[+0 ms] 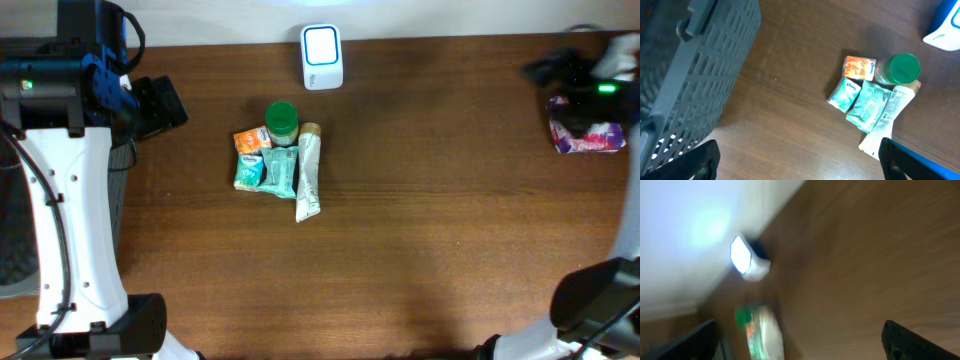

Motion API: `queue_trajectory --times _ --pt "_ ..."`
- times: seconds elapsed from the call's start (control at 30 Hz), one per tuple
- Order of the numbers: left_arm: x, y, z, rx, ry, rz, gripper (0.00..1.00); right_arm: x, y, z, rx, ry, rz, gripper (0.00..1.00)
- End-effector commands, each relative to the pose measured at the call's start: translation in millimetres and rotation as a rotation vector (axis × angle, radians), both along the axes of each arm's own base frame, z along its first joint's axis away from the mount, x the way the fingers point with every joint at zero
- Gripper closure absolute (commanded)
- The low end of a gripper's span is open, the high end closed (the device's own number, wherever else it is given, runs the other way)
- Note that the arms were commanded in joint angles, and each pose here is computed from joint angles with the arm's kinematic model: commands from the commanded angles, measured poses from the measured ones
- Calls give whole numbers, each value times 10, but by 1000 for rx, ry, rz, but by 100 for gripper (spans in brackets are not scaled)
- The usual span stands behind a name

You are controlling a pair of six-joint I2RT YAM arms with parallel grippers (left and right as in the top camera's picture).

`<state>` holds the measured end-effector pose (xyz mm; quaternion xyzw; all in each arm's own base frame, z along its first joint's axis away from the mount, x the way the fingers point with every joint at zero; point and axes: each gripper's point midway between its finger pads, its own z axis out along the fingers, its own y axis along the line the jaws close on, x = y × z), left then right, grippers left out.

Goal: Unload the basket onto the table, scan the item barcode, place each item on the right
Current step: 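Reach the right gripper to the white tube and grasp it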

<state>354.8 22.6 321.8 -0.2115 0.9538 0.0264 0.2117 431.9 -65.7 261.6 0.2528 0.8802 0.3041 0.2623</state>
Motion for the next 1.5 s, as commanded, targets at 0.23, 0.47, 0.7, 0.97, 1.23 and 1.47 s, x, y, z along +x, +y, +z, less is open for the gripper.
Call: queue_trajectory --times 0.23,0.47,0.7,0.97,1.23,1.47 --pt "-35 14 58 1 -18 9 1 -188 2498 -1436 -285 251 599 1" --pt "-35 14 58 1 -18 9 1 -304 3316 -1986 -182 250 784 6" --pt "-35 14 58 1 -18 9 1 -282 3512 -2383 -94 343 708 13" --pt "-35 14 58 1 -18 9 1 -259 3602 -2613 -49 336 726 36" --pt "-35 14 58 1 -18 9 1 -318 3565 -2728 -14 386 732 96" --pt "-35 14 58 1 -18 9 1 -308 3096 -2106 -42 292 816 96"
